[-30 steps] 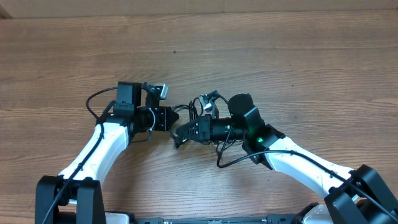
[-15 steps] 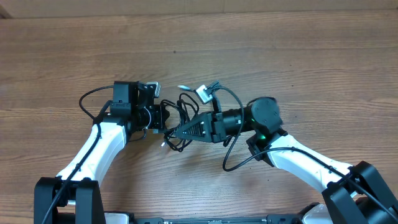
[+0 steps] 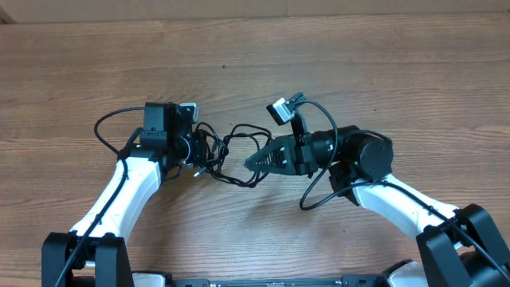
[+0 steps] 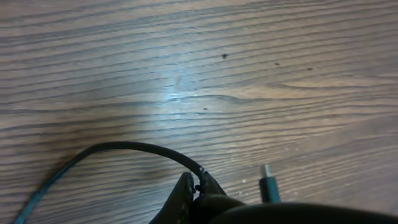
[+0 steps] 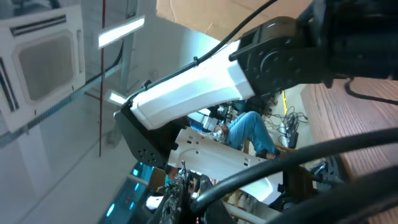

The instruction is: Untangle cables

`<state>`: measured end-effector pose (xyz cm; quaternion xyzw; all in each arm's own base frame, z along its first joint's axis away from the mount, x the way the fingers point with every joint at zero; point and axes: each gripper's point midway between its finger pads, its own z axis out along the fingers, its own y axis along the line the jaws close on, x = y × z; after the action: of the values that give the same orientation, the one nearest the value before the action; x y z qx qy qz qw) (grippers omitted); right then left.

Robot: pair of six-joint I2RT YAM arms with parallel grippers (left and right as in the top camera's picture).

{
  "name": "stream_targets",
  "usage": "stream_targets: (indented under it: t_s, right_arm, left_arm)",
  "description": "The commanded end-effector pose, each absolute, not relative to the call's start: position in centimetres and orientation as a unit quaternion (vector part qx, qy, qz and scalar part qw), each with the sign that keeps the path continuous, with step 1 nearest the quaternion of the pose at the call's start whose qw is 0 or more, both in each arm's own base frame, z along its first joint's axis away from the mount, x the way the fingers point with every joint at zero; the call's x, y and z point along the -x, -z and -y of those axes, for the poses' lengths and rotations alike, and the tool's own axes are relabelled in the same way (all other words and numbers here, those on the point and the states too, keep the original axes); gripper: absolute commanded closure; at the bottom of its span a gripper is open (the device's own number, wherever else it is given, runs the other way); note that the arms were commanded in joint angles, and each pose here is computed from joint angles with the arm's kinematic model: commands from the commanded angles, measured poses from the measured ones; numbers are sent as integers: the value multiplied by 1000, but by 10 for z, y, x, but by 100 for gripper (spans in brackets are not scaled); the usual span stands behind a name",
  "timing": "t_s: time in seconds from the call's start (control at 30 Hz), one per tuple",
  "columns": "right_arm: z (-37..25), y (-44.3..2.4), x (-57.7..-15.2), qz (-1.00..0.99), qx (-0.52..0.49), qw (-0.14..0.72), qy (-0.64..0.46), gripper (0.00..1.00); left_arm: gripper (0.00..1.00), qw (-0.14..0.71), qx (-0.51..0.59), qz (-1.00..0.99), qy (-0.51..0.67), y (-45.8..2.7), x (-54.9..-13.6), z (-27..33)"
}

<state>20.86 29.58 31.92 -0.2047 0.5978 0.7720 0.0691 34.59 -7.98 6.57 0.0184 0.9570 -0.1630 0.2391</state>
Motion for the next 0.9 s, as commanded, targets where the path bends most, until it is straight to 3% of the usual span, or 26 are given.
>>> stream_targets:
  t_s: [0.0, 0.27, 0.63, 0.87]
  right_arm:
    - [-284, -339, -214, -585, 203, 98, -779, 96]
    - [-256, -340, -247, -602, 128, 102, -781, 96]
    - [-186, -337, -304, -618, 54, 196, -759, 94]
    - [-151, -315, -329, -651, 7, 207, -731, 92]
  left_arm:
    - [96, 245, 22, -968, 50, -56, -351, 35]
    - [96, 244, 32, -969, 13, -54, -350, 22]
    - [96, 235, 32, -971, 13, -52, -346, 22]
    - [96, 232, 31, -972, 20, -52, -345, 25]
